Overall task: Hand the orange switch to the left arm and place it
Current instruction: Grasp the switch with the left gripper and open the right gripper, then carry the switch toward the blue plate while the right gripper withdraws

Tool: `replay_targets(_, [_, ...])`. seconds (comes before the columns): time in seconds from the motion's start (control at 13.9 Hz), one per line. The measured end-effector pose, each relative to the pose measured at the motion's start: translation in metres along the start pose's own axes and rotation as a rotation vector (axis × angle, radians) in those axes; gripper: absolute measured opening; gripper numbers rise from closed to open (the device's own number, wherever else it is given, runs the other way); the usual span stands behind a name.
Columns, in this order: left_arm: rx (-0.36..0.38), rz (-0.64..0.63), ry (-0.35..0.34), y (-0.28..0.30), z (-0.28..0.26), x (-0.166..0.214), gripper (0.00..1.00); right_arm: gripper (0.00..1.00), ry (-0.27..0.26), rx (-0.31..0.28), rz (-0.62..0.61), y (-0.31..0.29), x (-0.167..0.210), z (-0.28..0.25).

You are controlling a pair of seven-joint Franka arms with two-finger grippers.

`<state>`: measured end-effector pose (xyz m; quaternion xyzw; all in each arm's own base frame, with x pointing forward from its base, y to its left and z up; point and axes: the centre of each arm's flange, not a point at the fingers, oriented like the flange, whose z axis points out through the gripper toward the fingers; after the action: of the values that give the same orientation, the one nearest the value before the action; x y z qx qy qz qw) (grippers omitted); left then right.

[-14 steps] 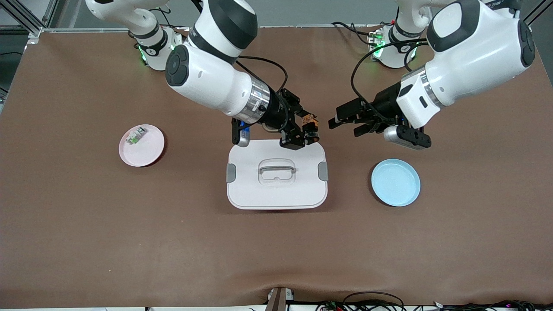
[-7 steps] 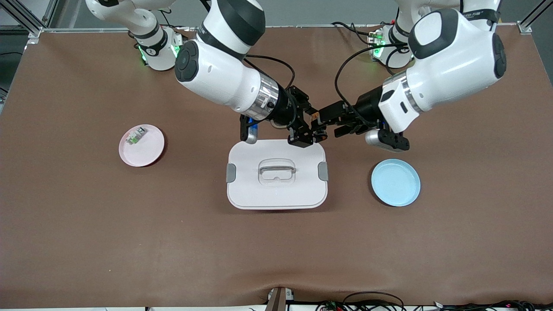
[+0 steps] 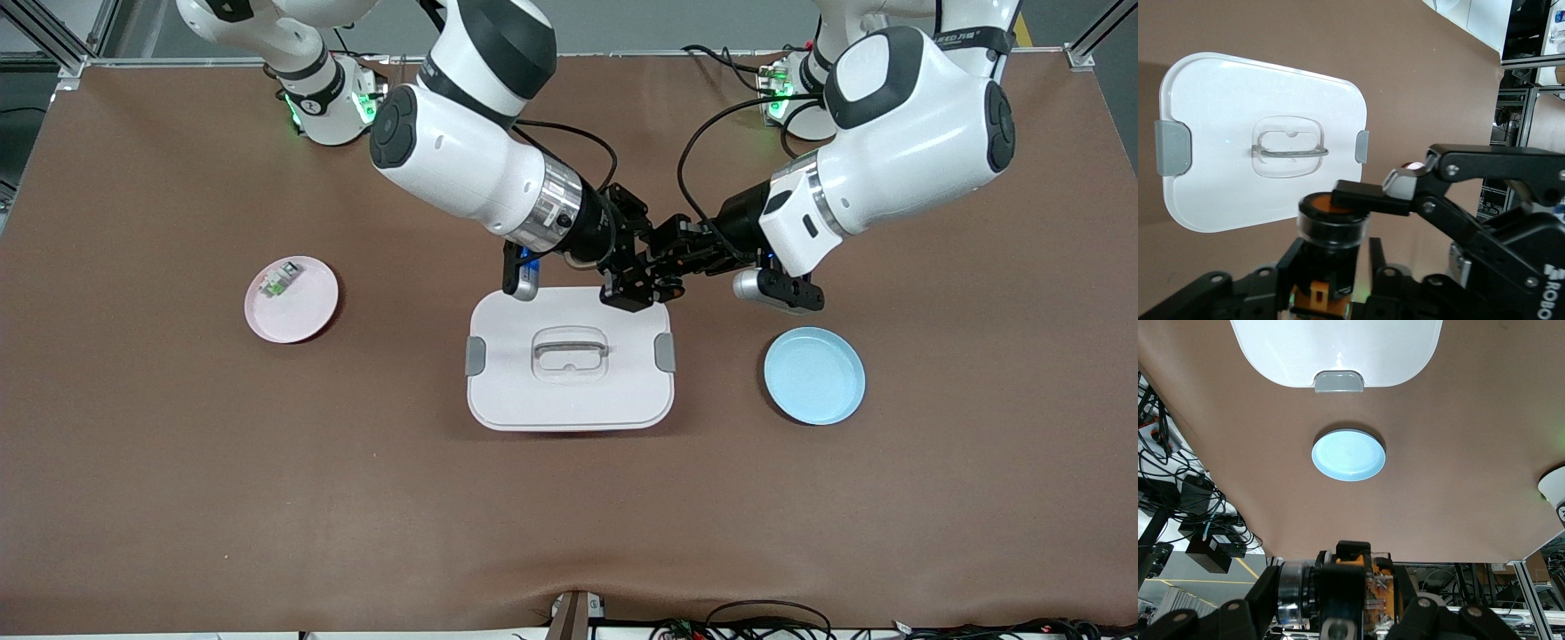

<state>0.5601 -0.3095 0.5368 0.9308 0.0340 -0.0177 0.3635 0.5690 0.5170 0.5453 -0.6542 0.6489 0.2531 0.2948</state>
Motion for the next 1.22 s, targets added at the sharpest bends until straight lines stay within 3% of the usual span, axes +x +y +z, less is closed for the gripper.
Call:
replay_targets(0.22, [0.009,0.037,0.002,0.0,0.0,0.0,0.35,0.72,-0.001,0.002,0.004,0.0,0.0,0.001])
replay_targets(0.43, [0.069,0.088,0.022,0.003,-0.003,0.0,0.35,0.72,-0.009,0.015,0.005,0.0,-0.001,0.007])
replay_targets(0.65, [0.165,0.131,0.058,-0.009,-0.012,0.008,0.35,0.82,-0.004,0.02,0.006,-0.004,0.001,0.004])
replay_targets(0.79, [0.212,0.144,0.072,-0.02,-0.025,0.016,0.35,0.99,-0.002,0.02,0.006,-0.007,0.001,-0.001])
replay_targets(0.94, [0.272,0.159,0.067,-0.029,-0.037,0.021,0.35,1.0,0.006,0.019,0.004,-0.011,0.006,-0.005])
replay_targets(1.22, [0.37,0.157,0.06,-0.051,-0.056,0.03,0.35,1.0,0.075,-0.07,-0.124,-0.023,0.031,-0.016])
